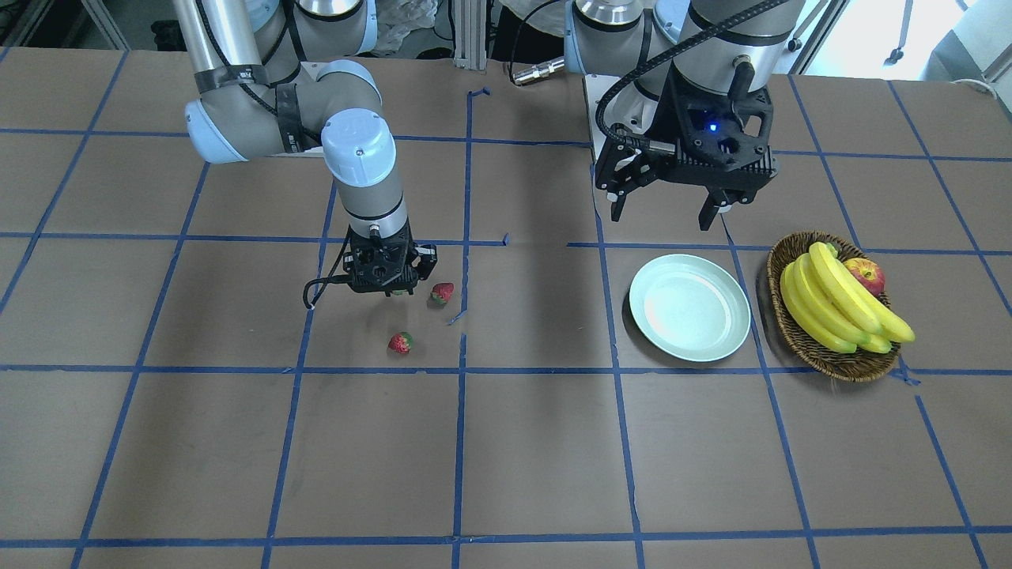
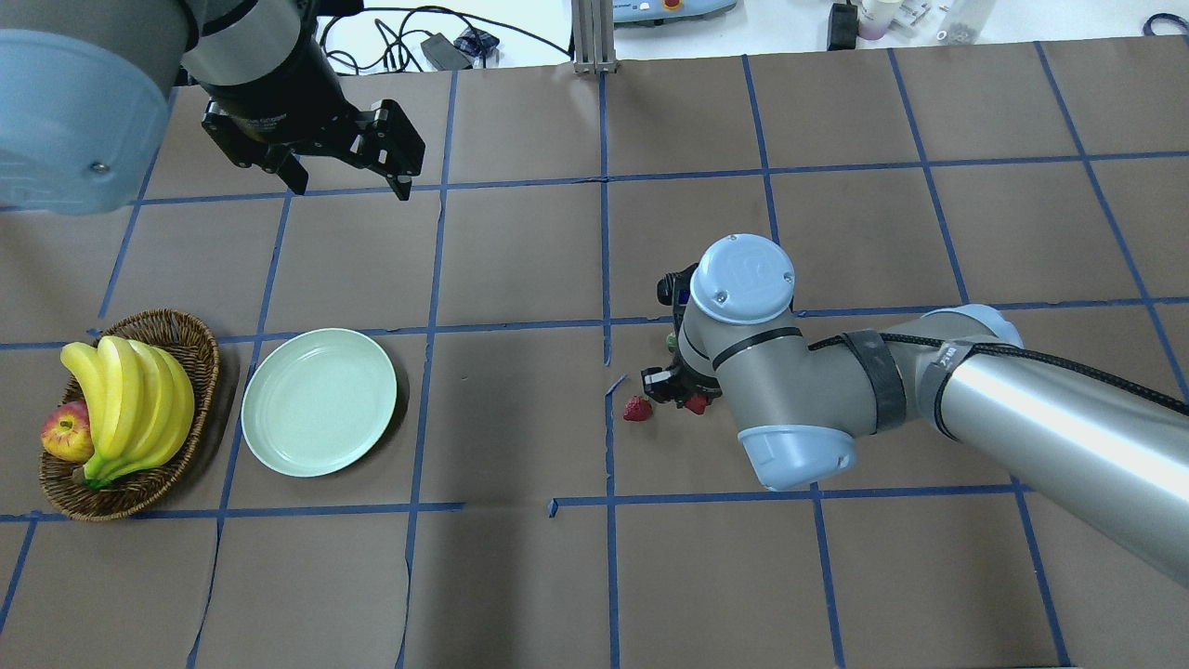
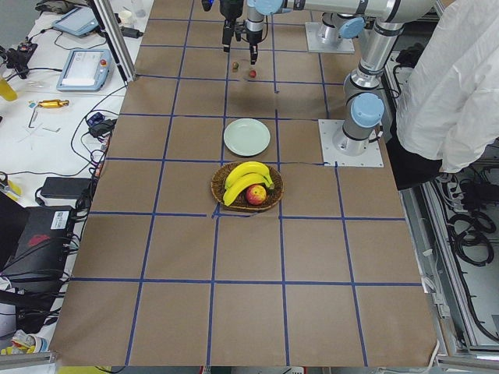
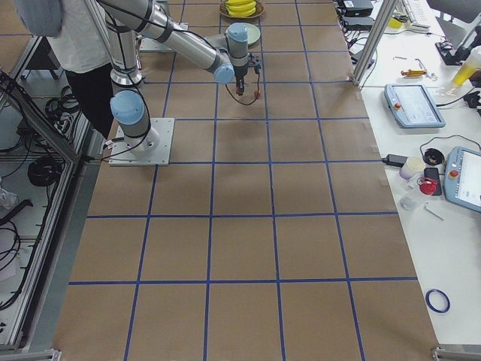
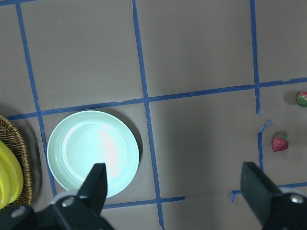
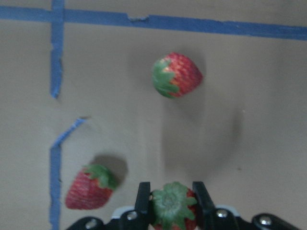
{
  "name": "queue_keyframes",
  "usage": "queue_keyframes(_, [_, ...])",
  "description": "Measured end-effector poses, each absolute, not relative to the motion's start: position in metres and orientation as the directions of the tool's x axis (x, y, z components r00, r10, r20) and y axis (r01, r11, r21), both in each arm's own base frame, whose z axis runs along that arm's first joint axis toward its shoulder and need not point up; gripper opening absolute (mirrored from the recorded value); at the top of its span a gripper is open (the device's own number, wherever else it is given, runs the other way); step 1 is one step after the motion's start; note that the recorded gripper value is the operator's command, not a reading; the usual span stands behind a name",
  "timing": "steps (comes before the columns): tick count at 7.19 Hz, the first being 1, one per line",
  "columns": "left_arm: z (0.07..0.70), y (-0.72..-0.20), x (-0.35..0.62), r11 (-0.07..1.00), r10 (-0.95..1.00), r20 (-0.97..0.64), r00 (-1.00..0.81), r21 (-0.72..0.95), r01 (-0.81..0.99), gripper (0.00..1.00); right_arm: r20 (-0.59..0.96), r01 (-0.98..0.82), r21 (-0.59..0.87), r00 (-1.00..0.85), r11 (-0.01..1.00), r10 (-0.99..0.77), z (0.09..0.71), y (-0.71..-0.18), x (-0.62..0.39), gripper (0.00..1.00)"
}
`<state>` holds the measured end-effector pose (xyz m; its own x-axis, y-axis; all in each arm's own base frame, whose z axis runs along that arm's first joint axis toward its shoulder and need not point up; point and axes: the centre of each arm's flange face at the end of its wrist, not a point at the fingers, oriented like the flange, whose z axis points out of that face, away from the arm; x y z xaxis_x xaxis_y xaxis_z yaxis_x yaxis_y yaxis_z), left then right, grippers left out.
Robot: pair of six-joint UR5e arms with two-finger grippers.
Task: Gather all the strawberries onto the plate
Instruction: 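Carry the strawberry toward the plate and release it on the table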
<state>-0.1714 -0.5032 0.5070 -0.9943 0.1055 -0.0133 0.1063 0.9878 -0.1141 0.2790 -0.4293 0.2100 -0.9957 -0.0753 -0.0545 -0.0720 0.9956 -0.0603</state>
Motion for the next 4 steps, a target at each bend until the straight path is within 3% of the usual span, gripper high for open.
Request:
queue_keyframes(3, [0.506, -0.503, -0.171, 0.988, 0.106, -0.014, -0.994, -0.113, 0.107, 1.00, -0.100, 0.027, -0.069, -0.995, 0.997, 0.020, 0.204, -0.438, 0.403, 0.00])
queue_keyframes(4, [0.506, -0.503, -0.171, 0.988, 0.106, -0.014, -0.994, -0.112, 0.107, 1.00, -0.101, 0.040, -0.062, -0.994, 0.997, 0.033, 0.195, -0.434, 0.429, 0.96])
